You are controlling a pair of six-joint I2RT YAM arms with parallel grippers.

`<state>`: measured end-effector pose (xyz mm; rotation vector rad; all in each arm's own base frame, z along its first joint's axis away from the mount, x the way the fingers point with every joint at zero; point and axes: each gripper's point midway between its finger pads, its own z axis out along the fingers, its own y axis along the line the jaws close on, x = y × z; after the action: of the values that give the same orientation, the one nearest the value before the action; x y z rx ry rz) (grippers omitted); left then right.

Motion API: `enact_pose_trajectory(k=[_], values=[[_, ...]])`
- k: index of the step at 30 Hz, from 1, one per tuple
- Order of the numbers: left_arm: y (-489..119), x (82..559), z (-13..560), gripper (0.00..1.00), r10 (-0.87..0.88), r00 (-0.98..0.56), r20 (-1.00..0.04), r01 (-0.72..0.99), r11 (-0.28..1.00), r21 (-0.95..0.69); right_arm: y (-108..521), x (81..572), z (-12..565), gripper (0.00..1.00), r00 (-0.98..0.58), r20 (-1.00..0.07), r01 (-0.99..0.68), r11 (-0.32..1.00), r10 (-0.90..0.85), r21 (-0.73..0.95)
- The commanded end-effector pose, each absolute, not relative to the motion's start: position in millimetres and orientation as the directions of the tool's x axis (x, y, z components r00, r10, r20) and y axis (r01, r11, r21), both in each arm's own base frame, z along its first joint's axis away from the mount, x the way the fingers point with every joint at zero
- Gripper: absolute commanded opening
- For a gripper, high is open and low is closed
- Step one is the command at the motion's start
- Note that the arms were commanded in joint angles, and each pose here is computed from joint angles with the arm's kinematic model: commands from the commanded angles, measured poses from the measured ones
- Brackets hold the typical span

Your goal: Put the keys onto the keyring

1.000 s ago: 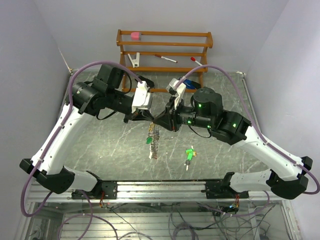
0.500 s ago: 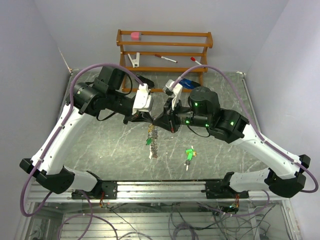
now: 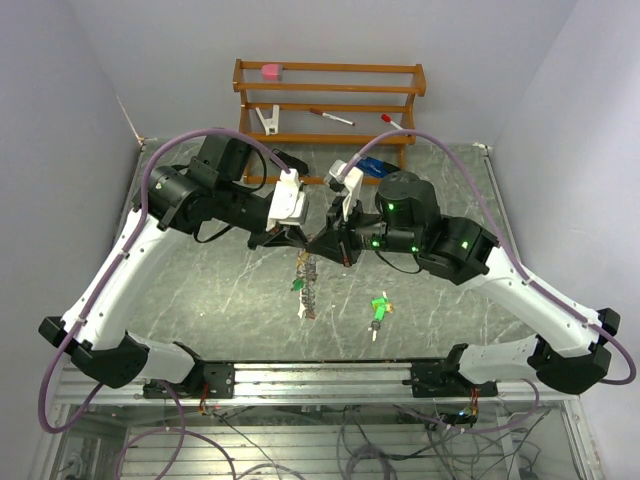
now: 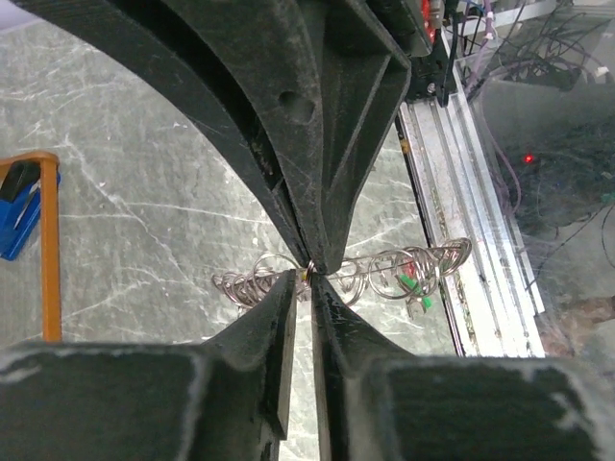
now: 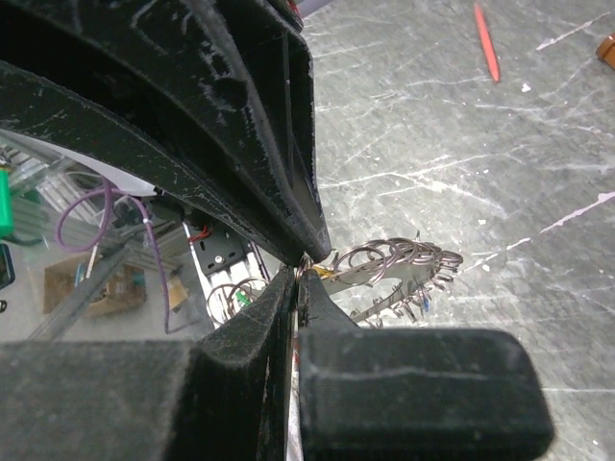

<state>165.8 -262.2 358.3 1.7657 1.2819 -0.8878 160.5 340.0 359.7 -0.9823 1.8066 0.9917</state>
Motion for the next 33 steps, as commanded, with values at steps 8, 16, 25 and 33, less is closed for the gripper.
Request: enact_pose_trajectory(k=[8,16,25,33], values=[[-267.0,188.2,417.0,0.41,0.374,0.327,-0.868,0.942,-0.059,0.33,318.3,163.4,422.0,0.0,-0.141,-0.988,-0.914,0.392,-0.057,0.108],[-276.8,195.2,428.8,0.42,0.329,0.307,-0.893,0.949,-0.029,0.315,318.3,170.1,442.8,0.0,0.024,-0.996,-0.917,0.4,0.085,0.012],[-276.8,215.7,455.2,0.42,0.323,0.342,-0.883,0.921,0.07,0.382,309.3,170.8,483.6,0.0,0.308,-0.894,-0.883,0.447,0.324,-0.142],[-270.5,224.0,482.8,0.43,0.28,0.358,-0.891,0.894,0.171,0.413,279.8,163.4,515.7,0.0,0.485,-0.756,-0.814,0.543,0.439,-0.207]])
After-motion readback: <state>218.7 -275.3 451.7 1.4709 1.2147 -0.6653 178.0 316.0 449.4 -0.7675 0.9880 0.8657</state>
